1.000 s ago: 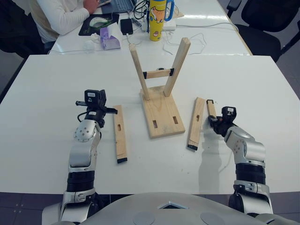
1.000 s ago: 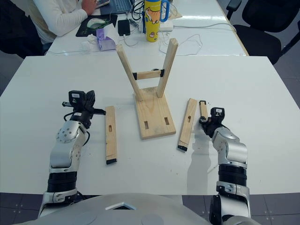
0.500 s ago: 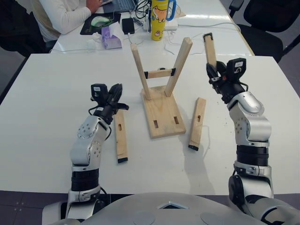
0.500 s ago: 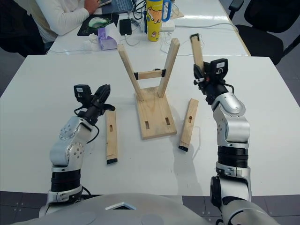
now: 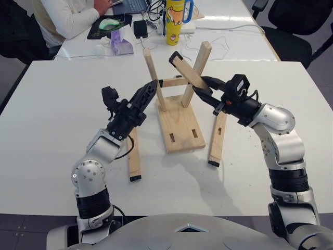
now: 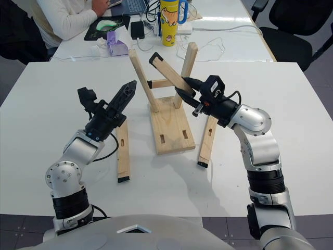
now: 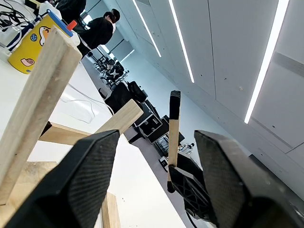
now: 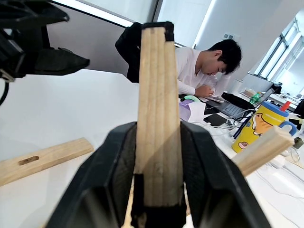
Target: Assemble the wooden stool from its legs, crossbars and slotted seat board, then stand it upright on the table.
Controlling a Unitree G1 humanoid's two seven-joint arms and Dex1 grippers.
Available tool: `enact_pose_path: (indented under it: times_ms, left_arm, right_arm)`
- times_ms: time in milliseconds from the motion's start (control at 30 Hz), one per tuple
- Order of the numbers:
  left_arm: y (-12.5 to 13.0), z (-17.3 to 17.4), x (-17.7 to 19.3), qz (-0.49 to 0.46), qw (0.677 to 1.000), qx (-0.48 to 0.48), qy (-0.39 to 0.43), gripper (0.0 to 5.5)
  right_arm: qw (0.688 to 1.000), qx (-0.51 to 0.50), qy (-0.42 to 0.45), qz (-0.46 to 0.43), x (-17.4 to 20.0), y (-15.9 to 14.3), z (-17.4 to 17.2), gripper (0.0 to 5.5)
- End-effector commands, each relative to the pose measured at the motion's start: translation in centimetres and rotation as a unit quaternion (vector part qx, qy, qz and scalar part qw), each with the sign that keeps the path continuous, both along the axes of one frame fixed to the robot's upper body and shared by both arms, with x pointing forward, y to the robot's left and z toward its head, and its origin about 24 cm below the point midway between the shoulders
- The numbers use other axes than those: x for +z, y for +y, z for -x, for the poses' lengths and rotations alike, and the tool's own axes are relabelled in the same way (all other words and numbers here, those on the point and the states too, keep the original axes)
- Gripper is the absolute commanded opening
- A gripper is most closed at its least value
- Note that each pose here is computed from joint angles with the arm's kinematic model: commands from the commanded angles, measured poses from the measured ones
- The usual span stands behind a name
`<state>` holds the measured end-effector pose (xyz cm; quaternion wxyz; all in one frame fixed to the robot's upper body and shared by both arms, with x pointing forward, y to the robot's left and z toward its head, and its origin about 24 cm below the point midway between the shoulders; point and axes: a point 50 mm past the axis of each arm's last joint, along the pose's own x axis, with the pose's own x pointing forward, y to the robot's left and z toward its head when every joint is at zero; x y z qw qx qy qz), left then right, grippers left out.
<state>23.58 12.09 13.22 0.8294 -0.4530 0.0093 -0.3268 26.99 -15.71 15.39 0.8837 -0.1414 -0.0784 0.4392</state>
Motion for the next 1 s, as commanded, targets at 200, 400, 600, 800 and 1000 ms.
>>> enact_pose_path:
  times_ms: [200,400,600,800,1000]
  left_arm:
    - [-1.1,-0.9,0.6,0.005,1.000,-0.013,0.000,3.29]
    - [-1.3,-1.0,0.8,0.005,1.000,-0.010,-0.003,2.70]
    - [-0.9,-1.2,0.8,0.007,1.000,0.002,-0.002,1.73]
    - [-0.9,-1.6,0.2,-0.018,1.000,0.013,0.012,0.92]
    - [0.0,-1.9,-0.1,-0.027,0.999,0.040,0.021,0.44]
  right_arm:
    - [0.996,0.086,0.022,0.019,0.2,1.9,1.2,1.31]
    - [0.995,0.091,0.021,0.024,0.1,2.3,1.2,1.31]
    - [0.996,0.080,0.016,0.020,0.2,2.3,1.0,1.31]
    - [0.996,0.083,0.025,0.025,-0.2,2.6,1.1,1.31]
    - [0.996,0.080,0.030,0.017,0.0,2.6,1.0,1.67]
